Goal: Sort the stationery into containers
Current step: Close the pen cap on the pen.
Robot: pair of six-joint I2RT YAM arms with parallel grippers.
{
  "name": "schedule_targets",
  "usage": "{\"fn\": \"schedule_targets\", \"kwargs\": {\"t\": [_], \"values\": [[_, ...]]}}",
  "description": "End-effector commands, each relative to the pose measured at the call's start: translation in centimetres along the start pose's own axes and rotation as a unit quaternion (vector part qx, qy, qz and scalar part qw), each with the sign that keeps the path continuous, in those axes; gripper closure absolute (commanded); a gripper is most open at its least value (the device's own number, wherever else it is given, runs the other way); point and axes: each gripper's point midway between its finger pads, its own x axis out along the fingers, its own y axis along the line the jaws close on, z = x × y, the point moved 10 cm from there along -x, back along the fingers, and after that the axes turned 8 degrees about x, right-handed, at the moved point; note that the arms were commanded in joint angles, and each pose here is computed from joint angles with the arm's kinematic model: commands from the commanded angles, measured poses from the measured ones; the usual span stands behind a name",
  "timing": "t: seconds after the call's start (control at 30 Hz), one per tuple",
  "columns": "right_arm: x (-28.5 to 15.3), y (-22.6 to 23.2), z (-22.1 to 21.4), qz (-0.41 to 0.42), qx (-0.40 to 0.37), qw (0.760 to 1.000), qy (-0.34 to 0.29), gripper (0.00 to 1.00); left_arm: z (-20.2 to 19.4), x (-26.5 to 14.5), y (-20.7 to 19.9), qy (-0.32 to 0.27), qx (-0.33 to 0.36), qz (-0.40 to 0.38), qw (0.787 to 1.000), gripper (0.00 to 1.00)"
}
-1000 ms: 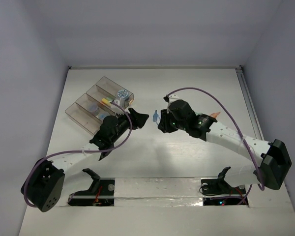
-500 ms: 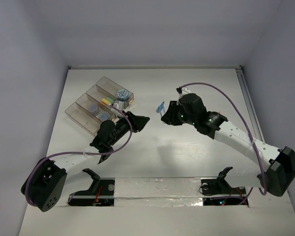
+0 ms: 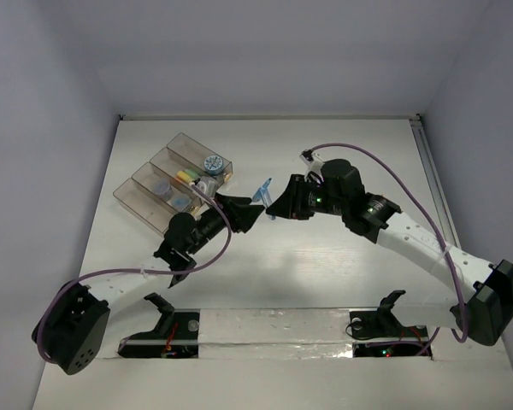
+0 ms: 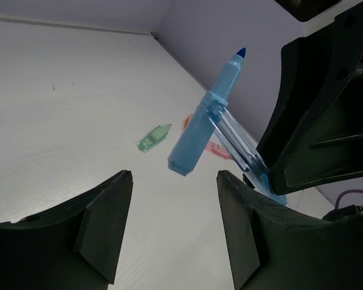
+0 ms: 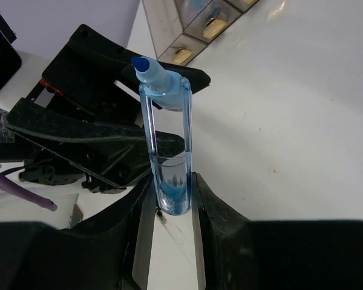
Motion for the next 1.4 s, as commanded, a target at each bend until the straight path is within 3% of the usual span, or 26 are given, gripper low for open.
{"fn": "schedule_targets", "kwargs": {"t": [0.0, 0.23, 0.47, 0.6, 0.83, 1.1, 1.37], "values": [[-1.0, 1.7, 0.3, 0.069, 0.004, 0.998, 0.003, 0.87, 1.9, -0.3, -0.6, -0.051, 0.04, -0.008, 0.998, 0.45], [-1.5, 1.5, -0.5, 0.08, 0.023, 0.996, 0.013, 0.88, 2.4, -0.8, -1.3, -0.069, 0.05, -0.019, 0.996, 0.46], [-1.6, 1.4, -0.9, 0.092, 0.034, 0.995, 0.022, 0.88, 2.4, -0.7, -2.1, -0.066, 0.058, -0.043, 0.995, 0.66], [-1.6, 1.5, -1.0, 0.102, 0.041, 0.994, 0.03, 0.88, 2.4, -0.8, -2.4, -0.064, 0.061, -0.057, 0.994, 0.67], [-1.8, 1.9, -0.9, 0.105, 0.05, 0.993, 0.034, 0.89, 2.7, -1.0, -2.9, -0.066, 0.065, -0.066, 0.994, 1.0], [-3.0, 2.0, 0.2, 0.085, 0.051, 0.995, -0.004, 0.84, 2.8, -1.3, -3.1, -0.058, 0.057, -0.058, 0.995, 1.0], [-3.9, 1.7, 2.4, 0.058, 0.032, 0.994, -0.091, 0.74, -0.4, -2.5, -2.6, 0.016, 0.023, -0.056, 0.998, 1.0]]}}
